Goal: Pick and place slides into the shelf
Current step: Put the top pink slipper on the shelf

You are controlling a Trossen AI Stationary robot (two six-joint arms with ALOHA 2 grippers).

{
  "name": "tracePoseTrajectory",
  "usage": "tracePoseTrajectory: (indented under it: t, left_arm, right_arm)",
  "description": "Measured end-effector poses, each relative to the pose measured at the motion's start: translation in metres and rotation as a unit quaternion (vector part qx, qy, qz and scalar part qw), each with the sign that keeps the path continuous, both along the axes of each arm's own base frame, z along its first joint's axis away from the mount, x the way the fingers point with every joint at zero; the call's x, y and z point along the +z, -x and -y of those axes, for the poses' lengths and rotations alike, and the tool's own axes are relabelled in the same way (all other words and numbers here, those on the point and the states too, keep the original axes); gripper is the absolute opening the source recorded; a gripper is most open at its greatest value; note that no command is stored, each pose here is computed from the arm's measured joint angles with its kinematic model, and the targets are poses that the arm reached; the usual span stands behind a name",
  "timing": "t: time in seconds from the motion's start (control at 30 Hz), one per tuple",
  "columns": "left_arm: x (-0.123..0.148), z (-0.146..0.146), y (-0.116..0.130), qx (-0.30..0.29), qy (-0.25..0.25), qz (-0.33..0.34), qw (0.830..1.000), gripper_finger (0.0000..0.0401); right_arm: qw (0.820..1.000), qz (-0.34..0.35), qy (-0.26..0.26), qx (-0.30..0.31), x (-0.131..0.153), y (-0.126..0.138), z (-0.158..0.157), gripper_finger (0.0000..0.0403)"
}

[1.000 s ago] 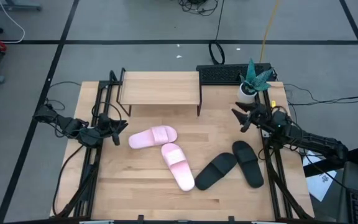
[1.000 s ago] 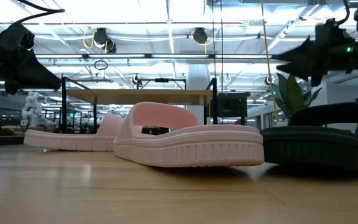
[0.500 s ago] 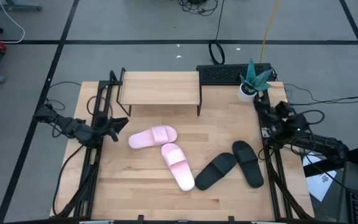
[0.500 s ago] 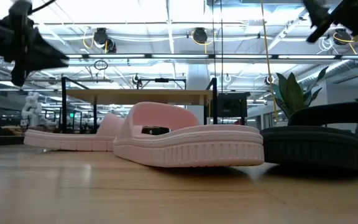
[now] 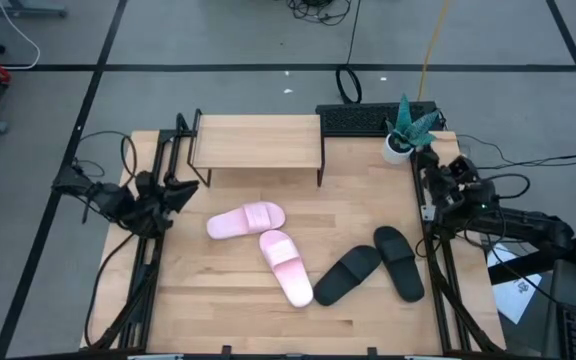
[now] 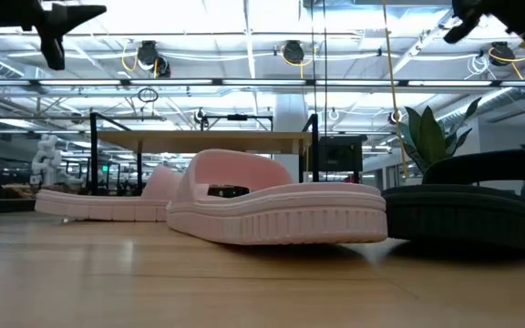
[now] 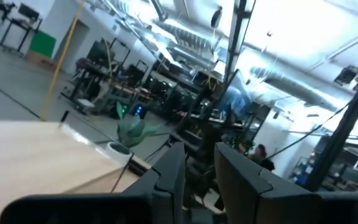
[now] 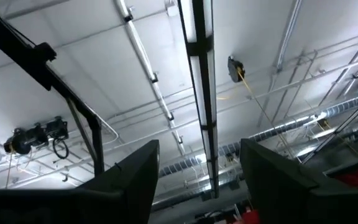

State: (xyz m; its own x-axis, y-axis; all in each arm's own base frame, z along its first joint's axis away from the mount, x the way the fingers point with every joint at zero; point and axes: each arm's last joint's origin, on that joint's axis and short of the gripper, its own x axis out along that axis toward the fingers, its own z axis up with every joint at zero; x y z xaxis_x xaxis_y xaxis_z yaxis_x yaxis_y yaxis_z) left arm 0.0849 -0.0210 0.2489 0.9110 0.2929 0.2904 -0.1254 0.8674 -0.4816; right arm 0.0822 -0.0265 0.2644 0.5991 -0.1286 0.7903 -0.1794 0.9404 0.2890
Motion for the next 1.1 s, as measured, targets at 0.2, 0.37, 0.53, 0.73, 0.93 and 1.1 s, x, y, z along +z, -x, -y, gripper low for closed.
tracePoseTrajectory:
  t: [0.2, 0.37, 0.53, 0.73, 0.93, 1.1]
  left_arm:
    - [-0.001, 0.01, -0.02, 0.003, -0.042, -0.054, 0.998, 0.0086]
    - [0.011, 0.021, -0.042, 0.006, -0.086, -0.111, 0.99, 0.0086]
    - [0.02, 0.034, -0.067, 0.001, -0.157, -0.257, 0.954, 0.0086]
    - [0.011, 0.043, -0.086, -0.002, -0.172, -0.425, 0.889, 0.0086]
    - [0.012, 0.044, -0.095, -0.032, -0.212, -0.449, 0.868, 0.0086]
    - [0.006, 0.038, -0.097, -0.039, -0.277, -0.487, 0.827, 0.0086]
  right_arm:
    - [1.0, 0.012, 0.023, 0.015, 0.043, -0.014, 0.002, 0.0215]
    - [0.997, 0.021, 0.069, 0.031, 0.082, -0.029, 0.002, 0.0215]
    - [0.993, 0.027, 0.103, 0.056, 0.114, -0.045, 0.002, 0.0215]
    - [0.992, 0.008, 0.107, 0.07, 0.131, -0.067, 0.004, 0.0215]
    - [0.991, -0.001, 0.115, 0.066, 0.134, -0.08, 0.003, 0.0215]
    - [0.991, 0.003, 0.125, 0.055, 0.139, -0.084, 0.003, 0.0215]
